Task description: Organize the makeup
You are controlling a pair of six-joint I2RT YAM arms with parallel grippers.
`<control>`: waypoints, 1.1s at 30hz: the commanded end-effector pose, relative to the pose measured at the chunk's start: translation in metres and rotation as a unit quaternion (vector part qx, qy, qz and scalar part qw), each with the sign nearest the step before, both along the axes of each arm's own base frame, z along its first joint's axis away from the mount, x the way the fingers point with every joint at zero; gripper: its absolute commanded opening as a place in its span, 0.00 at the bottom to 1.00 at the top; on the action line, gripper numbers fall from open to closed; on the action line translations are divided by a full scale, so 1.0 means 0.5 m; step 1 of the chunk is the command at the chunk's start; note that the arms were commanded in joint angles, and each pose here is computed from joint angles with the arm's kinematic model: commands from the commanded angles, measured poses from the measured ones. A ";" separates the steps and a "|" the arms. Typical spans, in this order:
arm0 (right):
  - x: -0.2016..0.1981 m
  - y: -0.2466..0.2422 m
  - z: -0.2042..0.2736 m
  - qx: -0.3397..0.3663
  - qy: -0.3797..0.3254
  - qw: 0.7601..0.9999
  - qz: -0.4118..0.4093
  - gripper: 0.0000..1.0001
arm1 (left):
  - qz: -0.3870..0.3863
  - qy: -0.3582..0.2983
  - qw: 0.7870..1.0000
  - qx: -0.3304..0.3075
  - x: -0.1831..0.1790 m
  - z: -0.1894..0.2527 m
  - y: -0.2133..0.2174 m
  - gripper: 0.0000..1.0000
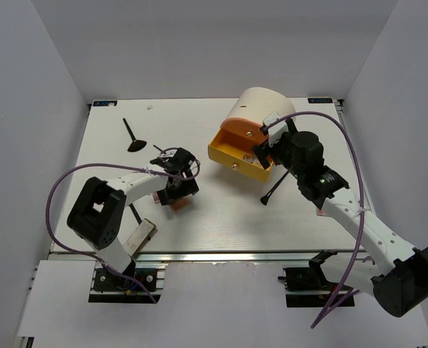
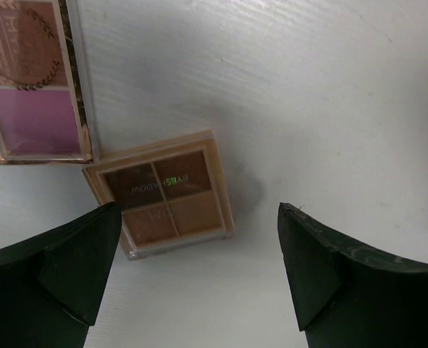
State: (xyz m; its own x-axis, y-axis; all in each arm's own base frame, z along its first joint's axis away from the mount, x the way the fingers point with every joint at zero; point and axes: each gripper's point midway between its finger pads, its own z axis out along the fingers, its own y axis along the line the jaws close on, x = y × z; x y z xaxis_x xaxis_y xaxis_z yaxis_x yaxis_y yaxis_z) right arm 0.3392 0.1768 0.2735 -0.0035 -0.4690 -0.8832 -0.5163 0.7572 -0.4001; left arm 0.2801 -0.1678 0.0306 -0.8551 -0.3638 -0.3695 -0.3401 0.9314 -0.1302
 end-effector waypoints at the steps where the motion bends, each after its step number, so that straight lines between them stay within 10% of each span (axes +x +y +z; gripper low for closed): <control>1: -0.002 -0.014 0.052 0.036 -0.019 0.999 -0.012 0.89 | 0.026 0.023 0.998 0.059 -0.011 0.006 0.031 0.98; 21: -0.004 -0.053 0.056 0.065 -0.008 0.997 -0.035 0.89 | 0.022 0.031 0.999 0.035 -0.004 -0.039 0.003 0.96; 33: -0.020 -0.078 0.071 0.076 -0.020 0.996 -0.048 0.89 | 0.020 -0.017 1.000 -0.007 0.004 0.013 -0.021 0.24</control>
